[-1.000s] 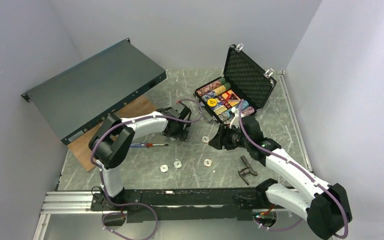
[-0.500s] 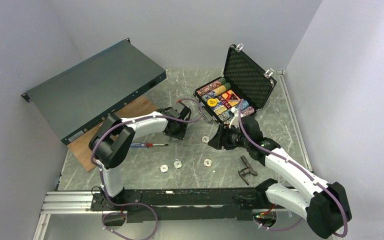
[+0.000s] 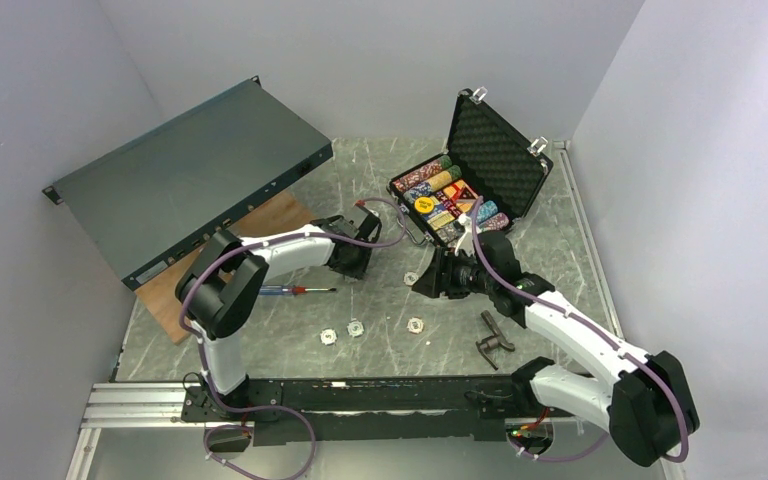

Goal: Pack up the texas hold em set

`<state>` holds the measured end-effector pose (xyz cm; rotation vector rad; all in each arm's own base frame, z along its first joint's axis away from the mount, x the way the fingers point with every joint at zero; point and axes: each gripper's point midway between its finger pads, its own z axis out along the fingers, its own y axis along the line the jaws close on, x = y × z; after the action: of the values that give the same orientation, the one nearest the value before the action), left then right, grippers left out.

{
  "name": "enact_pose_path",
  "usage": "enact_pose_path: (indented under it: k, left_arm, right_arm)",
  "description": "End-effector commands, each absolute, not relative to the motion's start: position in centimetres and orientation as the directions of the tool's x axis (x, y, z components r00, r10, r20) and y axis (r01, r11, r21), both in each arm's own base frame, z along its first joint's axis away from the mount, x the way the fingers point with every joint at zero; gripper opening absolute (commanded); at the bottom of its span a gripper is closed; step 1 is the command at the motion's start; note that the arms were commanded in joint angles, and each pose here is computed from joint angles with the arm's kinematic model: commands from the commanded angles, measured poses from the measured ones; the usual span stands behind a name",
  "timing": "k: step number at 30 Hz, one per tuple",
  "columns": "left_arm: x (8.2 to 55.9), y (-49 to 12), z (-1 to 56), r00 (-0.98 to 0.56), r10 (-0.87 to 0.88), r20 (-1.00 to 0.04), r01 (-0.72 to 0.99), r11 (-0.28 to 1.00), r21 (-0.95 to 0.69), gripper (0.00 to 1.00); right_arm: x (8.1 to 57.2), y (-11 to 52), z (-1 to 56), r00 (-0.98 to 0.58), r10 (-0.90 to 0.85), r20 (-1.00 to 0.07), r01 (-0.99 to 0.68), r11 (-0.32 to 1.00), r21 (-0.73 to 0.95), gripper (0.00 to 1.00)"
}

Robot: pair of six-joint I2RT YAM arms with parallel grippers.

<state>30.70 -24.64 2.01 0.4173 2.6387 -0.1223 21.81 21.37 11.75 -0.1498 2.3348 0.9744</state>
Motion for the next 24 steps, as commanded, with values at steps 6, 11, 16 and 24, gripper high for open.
enact_pose_path:
  k: [6, 11, 16, 24]
  left_arm:
    - [29.7, -27.0, 8.1, -0.766, 0.333, -0.55, 0.435, 0.898, -0.063, 0.33]
    - [28.5, -28.7, 13.5, -0.622, 0.405, -0.67, 0.556, 0.831, -0.014, 0.3]
    - [26.2, -29.6, 17.3, -0.482, 0.465, -0.743, 0.656, 0.753, 0.046, 0.31]
    - [22.6, -30.2, 19.4, -0.333, 0.499, -0.8, 0.765, 0.639, 0.08, 0.31]
  right_arm:
    - [23.4, 21.6, 13.0, -0.827, 0.211, -0.522, -0.263, 0.674, 0.69, 0.62]
    - [24.7, 21.3, 14.1, -0.858, 0.23, -0.458, -0.242, 0.605, 0.758, 0.64]
    - [25.5, 22.5, 16.2, -0.88, 0.171, -0.444, -0.293, 0.54, 0.789, 0.76]
    - [24.4, 25.9, 18.6, -0.914, 0.082, -0.397, -0.346, 0.35, 0.871, 0.77]
